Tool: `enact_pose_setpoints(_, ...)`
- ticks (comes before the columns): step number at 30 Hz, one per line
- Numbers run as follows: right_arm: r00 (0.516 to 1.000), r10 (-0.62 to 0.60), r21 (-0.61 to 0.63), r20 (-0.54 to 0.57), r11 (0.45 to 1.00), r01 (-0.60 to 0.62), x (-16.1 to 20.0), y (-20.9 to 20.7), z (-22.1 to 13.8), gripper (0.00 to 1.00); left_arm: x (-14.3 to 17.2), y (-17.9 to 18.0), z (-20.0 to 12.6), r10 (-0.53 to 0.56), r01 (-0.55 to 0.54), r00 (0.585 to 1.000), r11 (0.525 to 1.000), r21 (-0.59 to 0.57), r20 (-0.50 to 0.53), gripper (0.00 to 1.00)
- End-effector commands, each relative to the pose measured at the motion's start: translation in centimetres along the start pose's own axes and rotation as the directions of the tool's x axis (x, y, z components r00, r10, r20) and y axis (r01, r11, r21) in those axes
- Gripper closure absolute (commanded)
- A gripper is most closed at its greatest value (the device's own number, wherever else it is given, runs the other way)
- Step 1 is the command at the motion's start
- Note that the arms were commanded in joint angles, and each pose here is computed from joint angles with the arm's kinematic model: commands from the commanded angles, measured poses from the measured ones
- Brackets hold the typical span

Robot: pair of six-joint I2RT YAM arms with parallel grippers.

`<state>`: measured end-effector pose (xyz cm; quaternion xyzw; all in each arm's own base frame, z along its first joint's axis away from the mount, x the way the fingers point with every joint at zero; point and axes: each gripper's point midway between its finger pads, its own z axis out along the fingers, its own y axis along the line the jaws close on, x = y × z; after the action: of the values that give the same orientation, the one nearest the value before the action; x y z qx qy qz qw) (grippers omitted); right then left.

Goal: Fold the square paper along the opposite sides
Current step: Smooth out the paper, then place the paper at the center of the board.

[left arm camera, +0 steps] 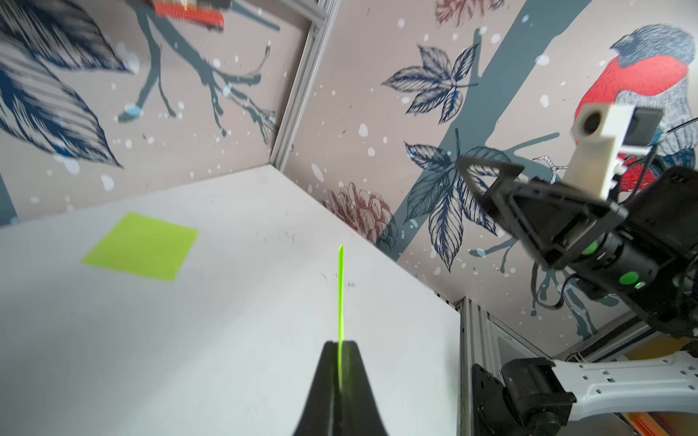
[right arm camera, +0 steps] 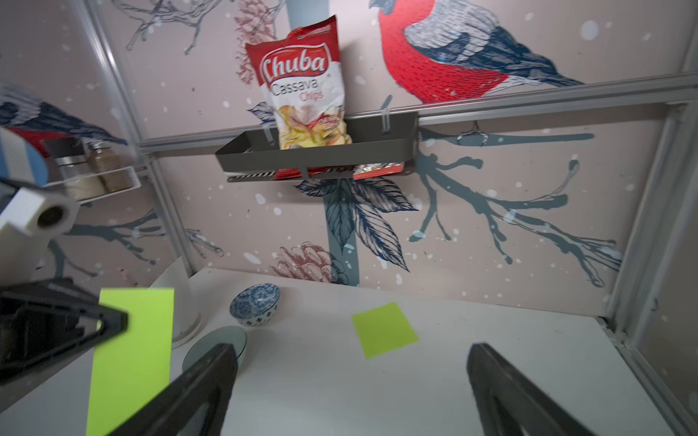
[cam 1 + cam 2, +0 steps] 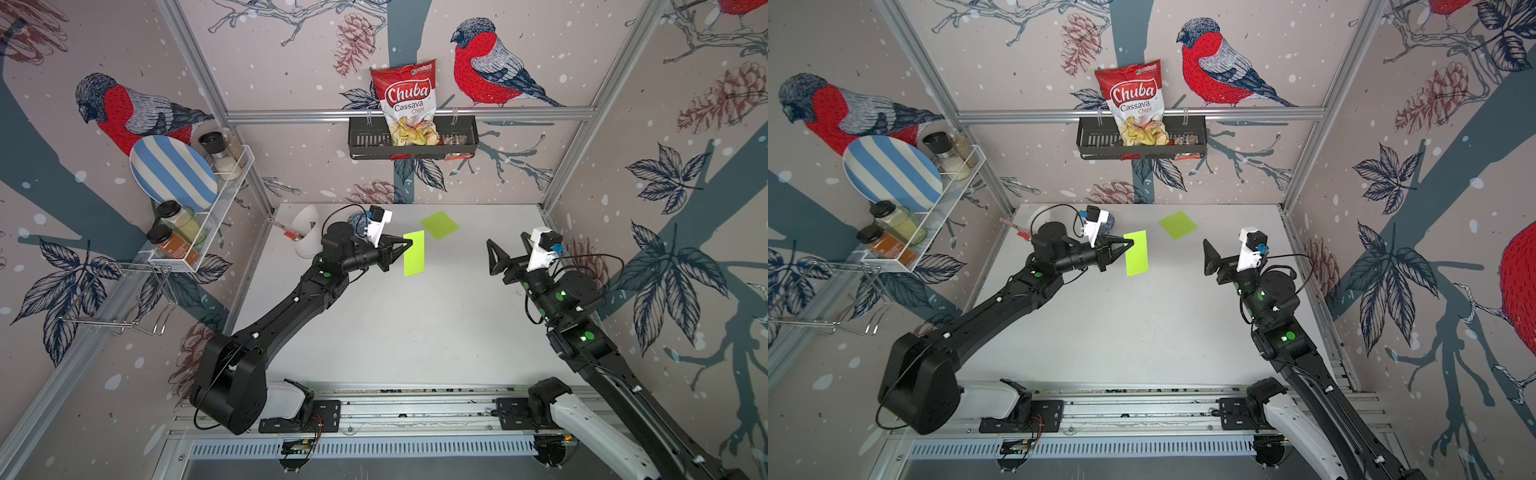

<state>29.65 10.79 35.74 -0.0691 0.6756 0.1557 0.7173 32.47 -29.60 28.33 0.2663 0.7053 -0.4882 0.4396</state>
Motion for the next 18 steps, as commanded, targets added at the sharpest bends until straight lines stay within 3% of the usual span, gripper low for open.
enact_pose_setpoints(1,0.997,0.072,0.078,0.008,0.994,-0.072,-0.4,-1.8,0.8,0.00,2.3,1.1,1.7,-0.027,0.026,0.999,0.998,-0.051,-0.036,1.00)
enact_pose_setpoints(8,0.986,0.118,0.109,-0.121,0.988,-0.105,2.6,-3.4,3.1,0.00,7.7,5.2,4.6,-0.138,0.116,0.981,0.981,-0.156,-0.135,1.00)
enact_pose_setpoints(18,0.969,0.149,0.102,-0.196,0.986,-0.131,4.6,-4.4,4.3,0.00,15.1,10.2,6.9,-0.294,0.230,0.921,0.939,-0.255,-0.254,1.00)
